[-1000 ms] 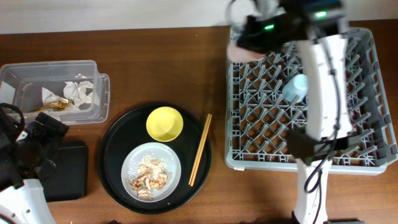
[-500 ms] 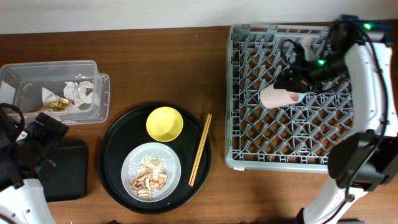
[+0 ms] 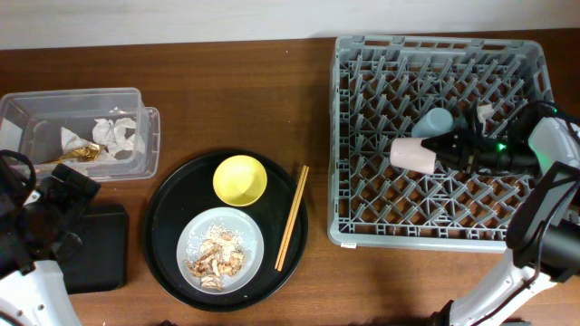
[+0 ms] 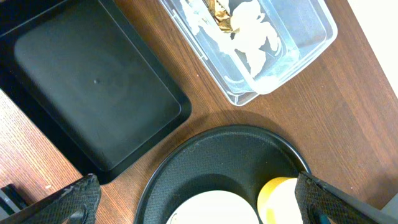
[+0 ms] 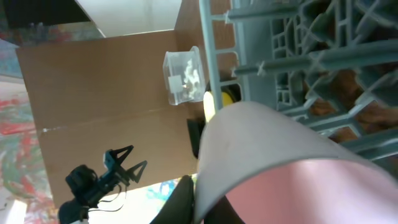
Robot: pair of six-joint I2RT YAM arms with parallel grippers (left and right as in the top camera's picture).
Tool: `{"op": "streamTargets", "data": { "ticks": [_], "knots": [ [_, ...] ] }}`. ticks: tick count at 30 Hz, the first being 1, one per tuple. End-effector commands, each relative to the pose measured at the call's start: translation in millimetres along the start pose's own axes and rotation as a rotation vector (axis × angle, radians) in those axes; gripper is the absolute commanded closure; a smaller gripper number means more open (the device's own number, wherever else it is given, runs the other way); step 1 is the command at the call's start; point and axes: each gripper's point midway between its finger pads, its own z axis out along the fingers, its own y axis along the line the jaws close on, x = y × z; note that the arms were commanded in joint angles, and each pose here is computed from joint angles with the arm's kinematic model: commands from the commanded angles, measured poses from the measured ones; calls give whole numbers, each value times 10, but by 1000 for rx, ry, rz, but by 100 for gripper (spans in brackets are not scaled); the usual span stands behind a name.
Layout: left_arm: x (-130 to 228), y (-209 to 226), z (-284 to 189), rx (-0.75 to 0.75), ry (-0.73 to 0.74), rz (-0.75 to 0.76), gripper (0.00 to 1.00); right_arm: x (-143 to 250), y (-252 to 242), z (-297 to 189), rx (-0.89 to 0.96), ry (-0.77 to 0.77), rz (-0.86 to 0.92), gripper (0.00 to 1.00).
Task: Sort waste into correct bins and load items into the dishwasher rack
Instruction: 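Place the pink cup upside down in the rack beside the blue cup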
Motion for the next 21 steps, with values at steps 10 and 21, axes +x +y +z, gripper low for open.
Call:
{"op": "streamTargets", "data": {
  "ticks": [10,21],
  "knots": [
    [-22,18,-11,-6,-10,-13,1,-110,-619,-406,281,-37,157,89],
    [-22,18,-11,-6,-10,-13,1,-121,433,-1266,629,-186,-13,82]
  ]
}}
